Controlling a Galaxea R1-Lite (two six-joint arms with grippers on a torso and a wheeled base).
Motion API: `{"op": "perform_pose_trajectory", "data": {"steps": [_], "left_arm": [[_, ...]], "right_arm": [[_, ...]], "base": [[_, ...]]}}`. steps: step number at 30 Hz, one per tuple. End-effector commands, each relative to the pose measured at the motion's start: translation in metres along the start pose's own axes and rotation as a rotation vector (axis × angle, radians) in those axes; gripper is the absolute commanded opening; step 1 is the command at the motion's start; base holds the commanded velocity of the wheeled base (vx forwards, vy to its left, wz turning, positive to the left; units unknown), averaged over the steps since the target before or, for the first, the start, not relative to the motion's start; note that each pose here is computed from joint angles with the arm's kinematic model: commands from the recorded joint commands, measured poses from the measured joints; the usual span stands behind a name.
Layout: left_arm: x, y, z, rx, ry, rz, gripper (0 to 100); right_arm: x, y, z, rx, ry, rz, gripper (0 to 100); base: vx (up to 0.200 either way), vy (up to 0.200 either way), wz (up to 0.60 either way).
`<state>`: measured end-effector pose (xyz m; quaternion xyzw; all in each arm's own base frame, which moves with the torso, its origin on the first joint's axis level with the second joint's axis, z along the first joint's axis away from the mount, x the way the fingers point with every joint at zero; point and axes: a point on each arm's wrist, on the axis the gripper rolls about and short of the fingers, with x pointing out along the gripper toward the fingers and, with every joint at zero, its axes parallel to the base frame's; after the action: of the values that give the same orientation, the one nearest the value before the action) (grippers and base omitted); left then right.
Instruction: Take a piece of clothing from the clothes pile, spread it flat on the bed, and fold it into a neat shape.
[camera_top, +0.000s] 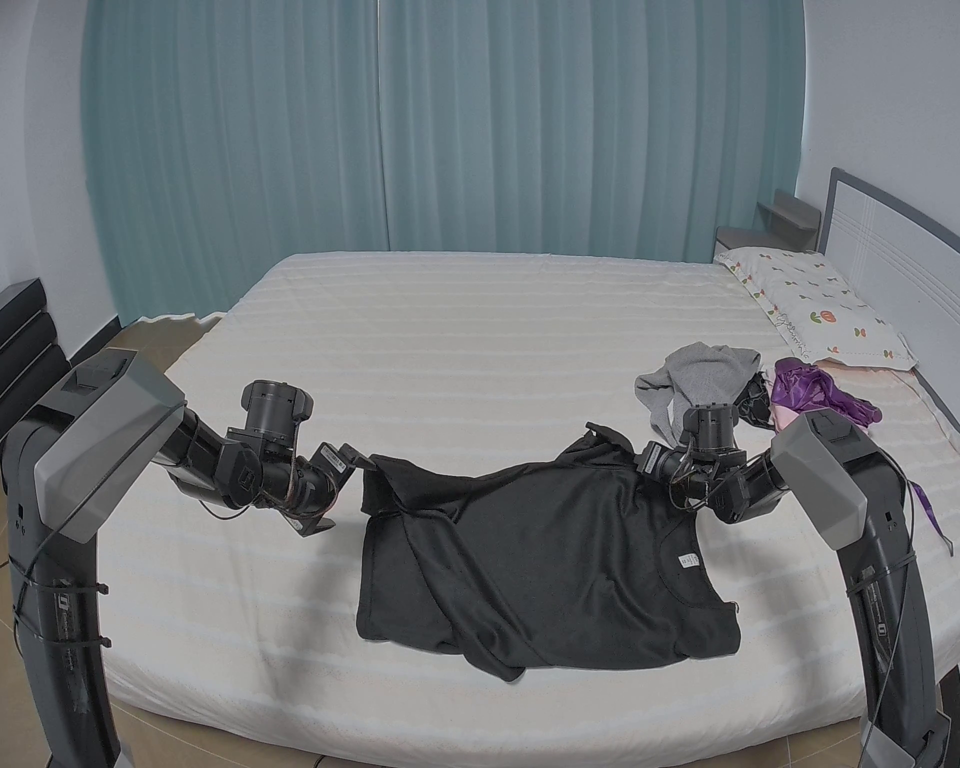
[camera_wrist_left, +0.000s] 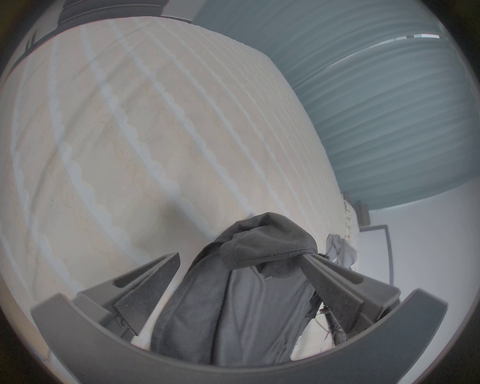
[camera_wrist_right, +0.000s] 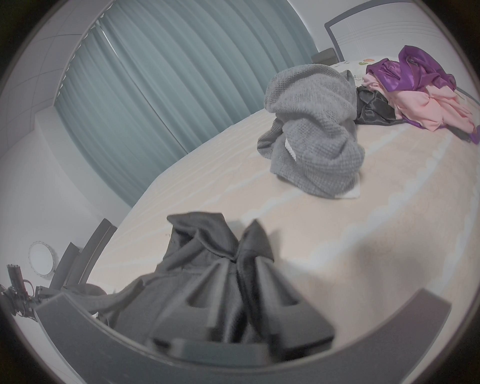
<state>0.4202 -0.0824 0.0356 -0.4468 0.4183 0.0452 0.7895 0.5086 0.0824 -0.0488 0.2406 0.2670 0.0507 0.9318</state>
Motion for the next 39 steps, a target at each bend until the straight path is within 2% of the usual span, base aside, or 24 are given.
{"op": "perform_pose_trajectory", "data": {"steps": [1,4,7,10,19,20,26,28,30,36,39], "left_arm": [[0.001,-0.004,0.004,-0.056,-0.035,-0.040,100],[0.002,-0.010,0.011,-0.117,-0.132,-0.102,100],[0.008,-0.010,0.014,-0.120,-0.197,-0.140,100],[0.013,-0.008,0.014,-0.118,-0.221,-0.155,100],[0.016,-0.006,0.011,-0.122,-0.224,-0.142,100],[0.016,-0.006,0.010,-0.122,-0.222,-0.141,100],[0.010,-0.001,0.005,-0.120,-0.200,-0.126,100],[0.000,0.000,0.002,-0.119,-0.192,-0.125,100],[-0.004,0.000,0.001,-0.117,-0.185,-0.125,100],[-0.032,0.010,-0.017,-0.108,-0.142,-0.090,100],[-0.043,0.017,-0.025,-0.108,-0.097,-0.085,100]], "right_arm": [[0.004,-0.003,0.020,0.013,-0.062,-0.018,0],[0.007,-0.006,0.039,0.021,-0.154,-0.032,0],[0.011,-0.006,0.056,0.068,-0.245,-0.047,0],[0.015,-0.005,0.064,0.122,-0.309,-0.060,0],[0.025,-0.017,0.044,0.126,-0.267,-0.097,0],[0.025,-0.017,0.044,0.126,-0.266,-0.098,100],[0.012,-0.014,0.050,0.150,-0.260,-0.094,100],[-0.006,-0.009,0.056,0.198,-0.248,-0.090,100],[-0.013,-0.007,0.057,0.204,-0.239,-0.086,100],[-0.078,-0.011,0.041,0.224,-0.131,-0.063,100],[-0.104,-0.016,0.019,0.234,-0.071,-0.058,100]], "base": [[0.000,0.000,0.00],[0.000,0.000,0.00],[0.000,0.000,0.00],[0.000,0.000,0.00],[0.000,0.000,0.00],[0.000,0.000,0.00],[0.000,0.000,0.00],[0.000,0.000,0.00],[0.000,0.000,0.00],[0.000,0.000,0.00],[0.000,0.000,0.00]]}}
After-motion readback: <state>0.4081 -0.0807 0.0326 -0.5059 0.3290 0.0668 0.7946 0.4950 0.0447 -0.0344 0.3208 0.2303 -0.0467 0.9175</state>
